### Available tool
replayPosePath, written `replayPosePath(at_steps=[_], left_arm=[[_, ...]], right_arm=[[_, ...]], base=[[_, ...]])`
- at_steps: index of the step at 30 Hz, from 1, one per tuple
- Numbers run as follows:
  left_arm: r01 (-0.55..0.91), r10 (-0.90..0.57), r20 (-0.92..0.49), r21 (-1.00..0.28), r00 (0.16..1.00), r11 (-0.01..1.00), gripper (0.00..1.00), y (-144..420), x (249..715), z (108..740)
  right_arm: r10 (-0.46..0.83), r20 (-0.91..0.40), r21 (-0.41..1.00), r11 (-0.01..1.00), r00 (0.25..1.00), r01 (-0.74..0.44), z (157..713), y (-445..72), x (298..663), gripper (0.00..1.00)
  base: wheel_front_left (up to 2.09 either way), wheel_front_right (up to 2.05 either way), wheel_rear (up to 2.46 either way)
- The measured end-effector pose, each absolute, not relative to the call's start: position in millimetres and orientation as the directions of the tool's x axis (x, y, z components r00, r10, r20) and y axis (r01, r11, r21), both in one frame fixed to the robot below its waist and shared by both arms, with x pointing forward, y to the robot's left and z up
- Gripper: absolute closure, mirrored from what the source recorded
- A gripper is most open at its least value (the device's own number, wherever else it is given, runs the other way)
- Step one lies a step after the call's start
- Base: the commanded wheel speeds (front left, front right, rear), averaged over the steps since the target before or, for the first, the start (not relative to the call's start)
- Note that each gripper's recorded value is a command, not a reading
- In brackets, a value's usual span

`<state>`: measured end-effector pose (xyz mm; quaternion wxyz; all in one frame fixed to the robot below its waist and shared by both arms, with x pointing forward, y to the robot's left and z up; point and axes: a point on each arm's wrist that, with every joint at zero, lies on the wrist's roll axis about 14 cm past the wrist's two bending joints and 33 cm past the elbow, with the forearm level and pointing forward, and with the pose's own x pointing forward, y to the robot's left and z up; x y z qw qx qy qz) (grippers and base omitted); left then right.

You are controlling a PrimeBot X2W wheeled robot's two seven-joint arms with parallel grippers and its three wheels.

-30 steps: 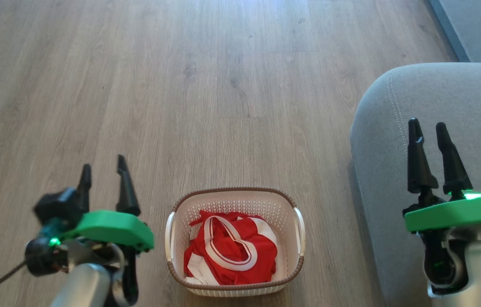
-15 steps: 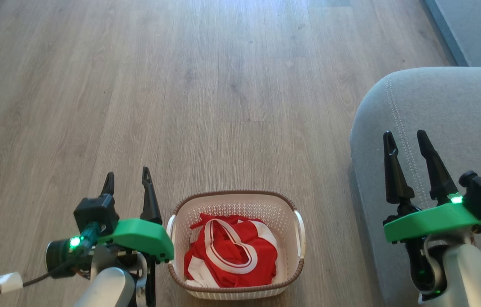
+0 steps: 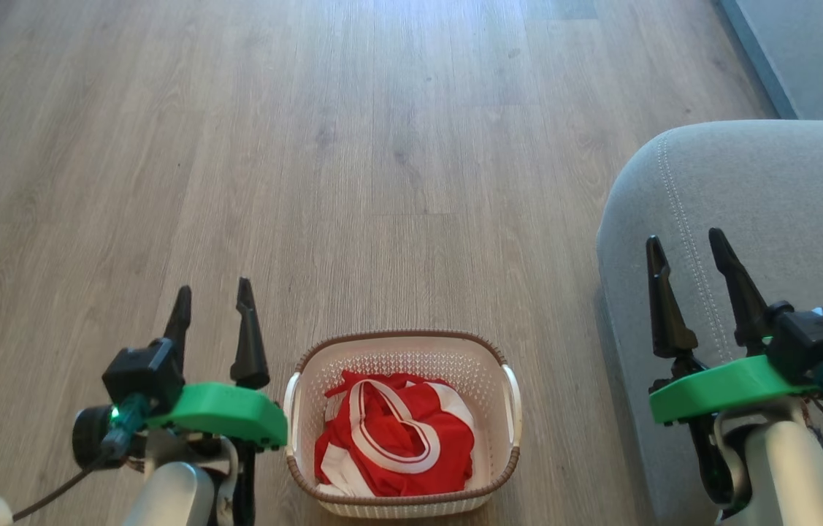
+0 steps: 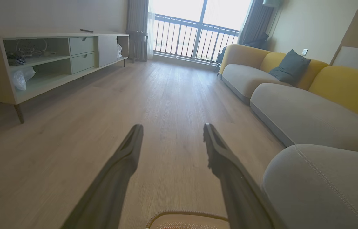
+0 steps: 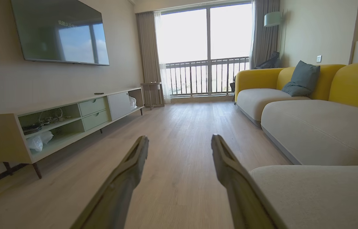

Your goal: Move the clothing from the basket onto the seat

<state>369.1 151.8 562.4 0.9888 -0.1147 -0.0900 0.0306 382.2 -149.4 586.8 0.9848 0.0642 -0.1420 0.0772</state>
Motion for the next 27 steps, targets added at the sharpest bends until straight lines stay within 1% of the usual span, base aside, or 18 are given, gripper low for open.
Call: replayPosePath(at_steps=[2, 3, 10, 14, 17, 19, 21, 27], left_arm=[[-0.038, 0.079, 0.179, -0.221, 0.981, 0.974, 0.0, 153, 369, 563], [-0.031, 0.069, 0.191, -0.194, 0.979, 0.98, 0.0, 152, 370, 563], [-0.009, 0.046, 0.205, -0.179, 0.978, 0.984, 0.0, 151, 371, 562], [0.001, 0.024, 0.223, -0.112, 0.974, 0.994, 0.0, 149, 370, 563], [0.004, 0.015, 0.222, -0.086, 0.975, 0.996, 0.0, 147, 369, 560], [0.002, 0.015, 0.213, -0.08, 0.977, 0.997, 0.0, 147, 369, 557], [0.017, 0.005, 0.19, -0.112, 0.982, 0.994, 0.0, 145, 369, 550], [0.024, -0.008, 0.176, -0.092, 0.984, 0.996, 0.0, 144, 370, 545]], right_arm=[[0.138, 0.289, 0.092, 0.981, 0.947, -0.171, 587, -148, 382, 0.0], [0.144, 0.294, 0.066, 0.983, 0.945, -0.171, 587, -147, 382, 0.0], [0.158, 0.308, 0.002, 0.986, 0.938, -0.167, 590, -145, 381, 0.0], [0.173, 0.318, -0.049, 0.985, 0.932, -0.166, 593, -142, 381, 0.0], [0.189, 0.326, -0.091, 0.982, 0.926, -0.168, 595, -139, 380, 0.0], [0.191, 0.325, -0.096, 0.981, 0.926, -0.168, 595, -139, 380, 0.0], [0.19, 0.325, -0.096, 0.981, 0.926, -0.167, 595, -139, 380, 0.0], [0.189, 0.323, -0.094, 0.981, 0.927, -0.167, 594, -139, 380, 0.0]], base=[[0.0, 0.0, 0.0], [0.0, 0.0, 0.0], [0.0, 0.0, 0.0], [0.0, 0.0, 0.0], [0.0, 0.0, 0.0], [0.0, 0.0, 0.0], [0.0, 0.0, 0.0], [0.0, 0.0, 0.0]])
